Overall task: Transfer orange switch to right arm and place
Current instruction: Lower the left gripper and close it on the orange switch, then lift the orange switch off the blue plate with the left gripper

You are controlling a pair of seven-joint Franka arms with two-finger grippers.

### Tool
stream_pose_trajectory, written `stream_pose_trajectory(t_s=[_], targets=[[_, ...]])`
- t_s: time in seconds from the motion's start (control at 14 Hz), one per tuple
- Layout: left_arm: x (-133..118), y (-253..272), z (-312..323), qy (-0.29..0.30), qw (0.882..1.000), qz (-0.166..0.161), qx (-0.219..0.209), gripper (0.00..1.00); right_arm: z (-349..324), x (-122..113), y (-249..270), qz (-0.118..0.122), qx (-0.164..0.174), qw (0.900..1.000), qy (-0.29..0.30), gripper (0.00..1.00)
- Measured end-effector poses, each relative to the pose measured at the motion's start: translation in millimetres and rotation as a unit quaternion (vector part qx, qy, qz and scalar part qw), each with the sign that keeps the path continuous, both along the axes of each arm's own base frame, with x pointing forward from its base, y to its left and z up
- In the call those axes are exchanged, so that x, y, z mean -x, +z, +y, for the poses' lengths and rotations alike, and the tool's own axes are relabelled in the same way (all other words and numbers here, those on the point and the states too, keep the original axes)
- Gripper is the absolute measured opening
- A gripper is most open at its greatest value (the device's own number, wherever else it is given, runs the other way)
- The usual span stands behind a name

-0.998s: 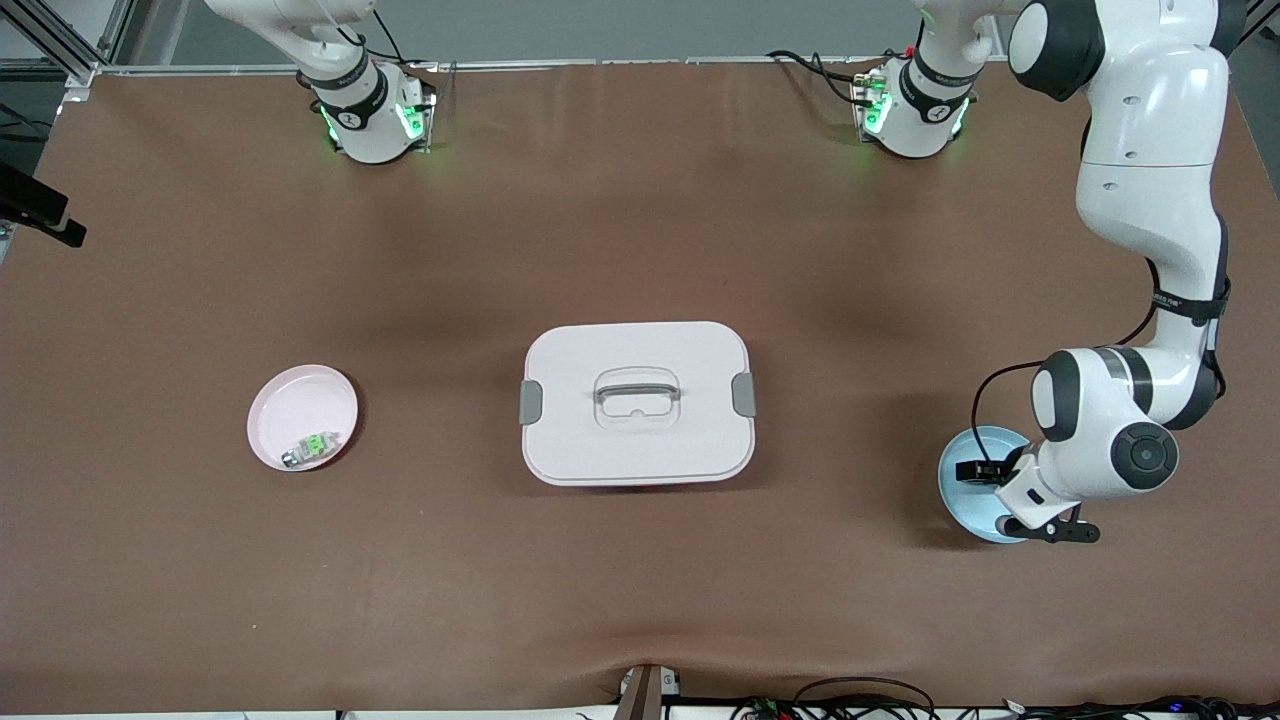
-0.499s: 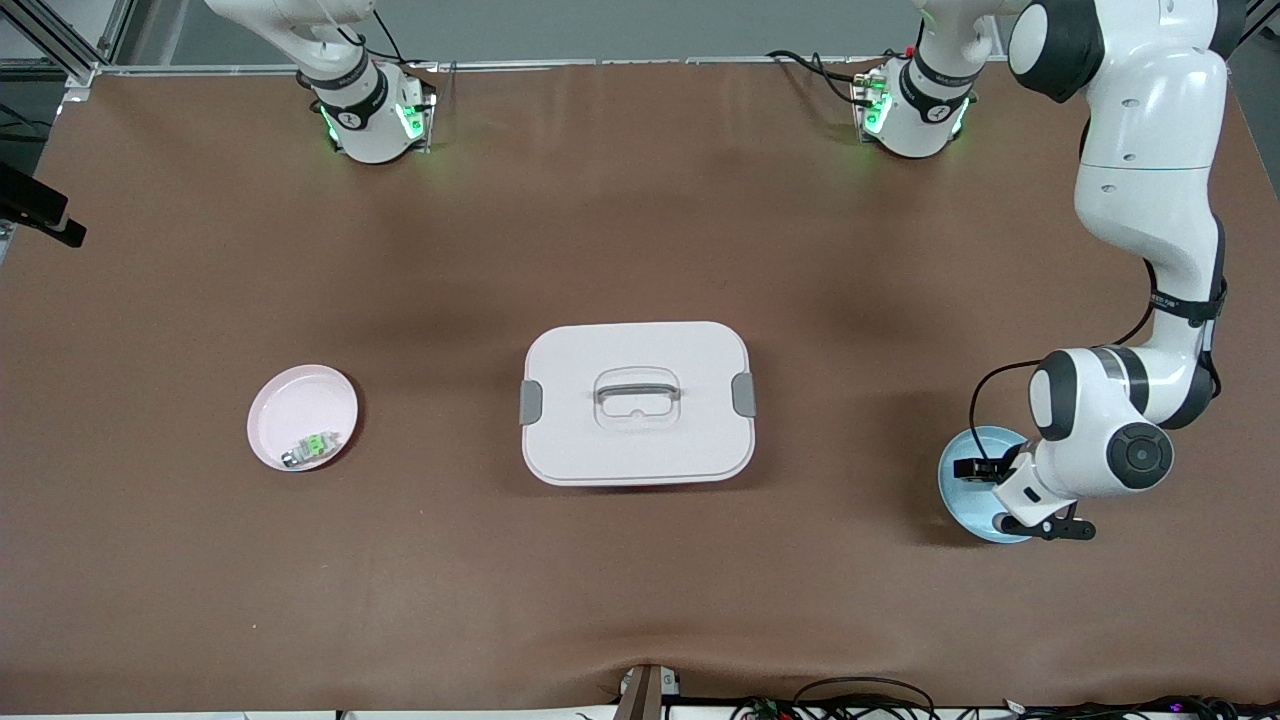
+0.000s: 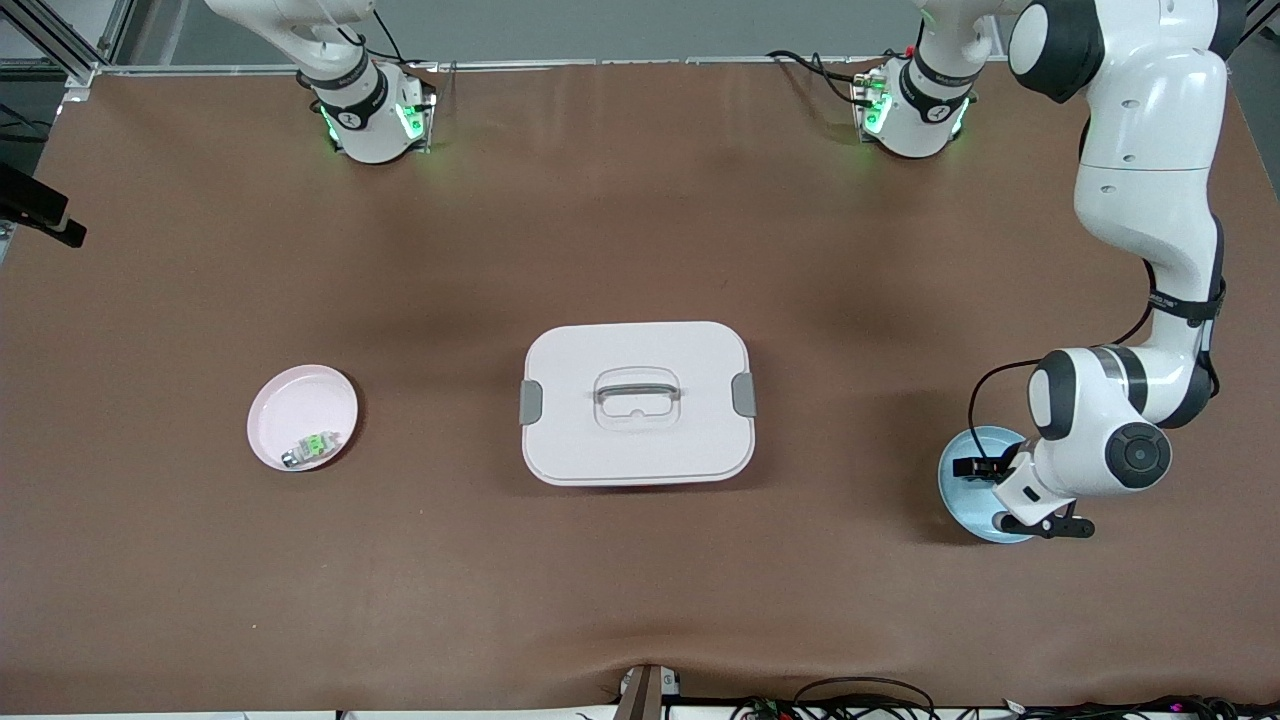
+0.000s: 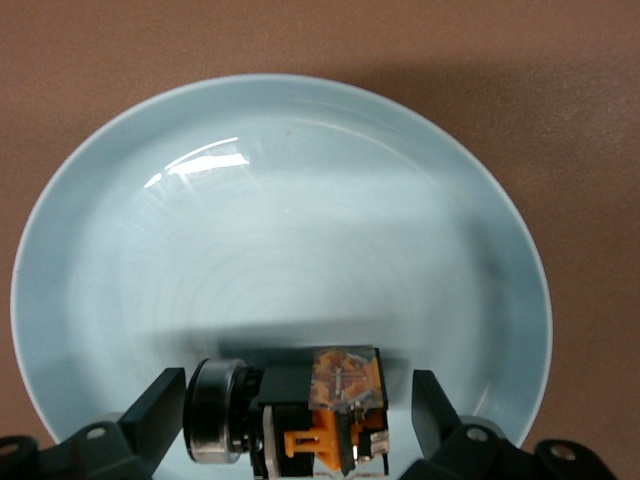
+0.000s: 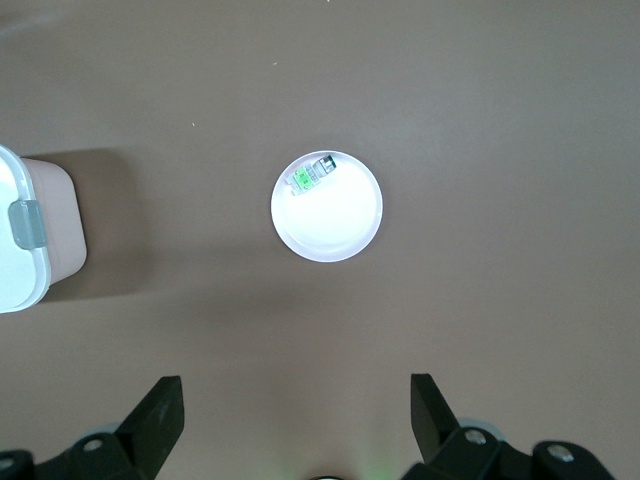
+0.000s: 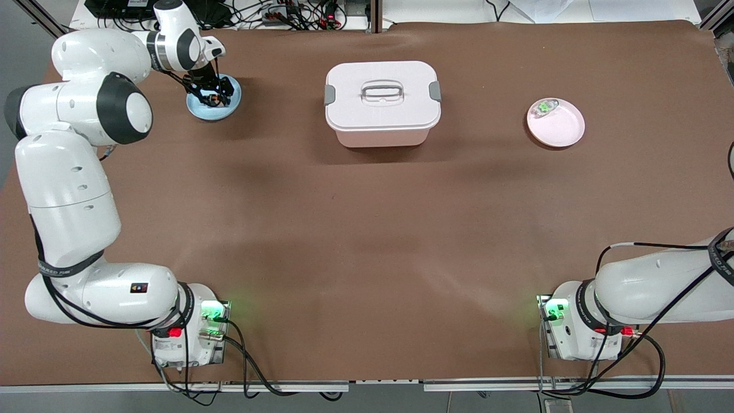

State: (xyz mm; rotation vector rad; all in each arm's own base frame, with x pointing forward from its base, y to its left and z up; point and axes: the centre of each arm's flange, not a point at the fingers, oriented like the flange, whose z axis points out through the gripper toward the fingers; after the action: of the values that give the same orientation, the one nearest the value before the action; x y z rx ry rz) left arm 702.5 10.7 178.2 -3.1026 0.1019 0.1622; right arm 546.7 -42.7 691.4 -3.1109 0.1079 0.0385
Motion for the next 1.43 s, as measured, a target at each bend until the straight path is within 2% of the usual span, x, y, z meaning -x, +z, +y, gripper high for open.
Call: stream_pose_trajectory(t_s=[0.14, 0.21, 0.93, 1.21, 1.43], targets=[[0, 0, 1, 0.001, 1.000, 0.000, 0.000, 0.78, 0, 0, 0, 0.000, 0.000, 1.000, 0.000, 1.00], [0, 0, 1, 0.001, 1.000, 0.000, 0.000, 0.72, 0, 0, 0, 0.000, 0.000, 1.000, 0.000, 1.00], [-2, 8, 4, 0.004, 1.000, -0.004, 0.000, 0.72, -1, 0, -1, 0.001, 0.000, 1.000, -0.001, 1.00], [-3, 54, 2, 0.053, 0.999, 0.001, -0.005, 0.72, -2, 0, -1, 0.001, 0.000, 1.000, -0.002, 1.00], [4, 103, 1, 0.087, 0.996, 0.017, 0.002, 0.72, -2, 0, -1, 0.001, 0.000, 1.000, -0.002, 1.00]])
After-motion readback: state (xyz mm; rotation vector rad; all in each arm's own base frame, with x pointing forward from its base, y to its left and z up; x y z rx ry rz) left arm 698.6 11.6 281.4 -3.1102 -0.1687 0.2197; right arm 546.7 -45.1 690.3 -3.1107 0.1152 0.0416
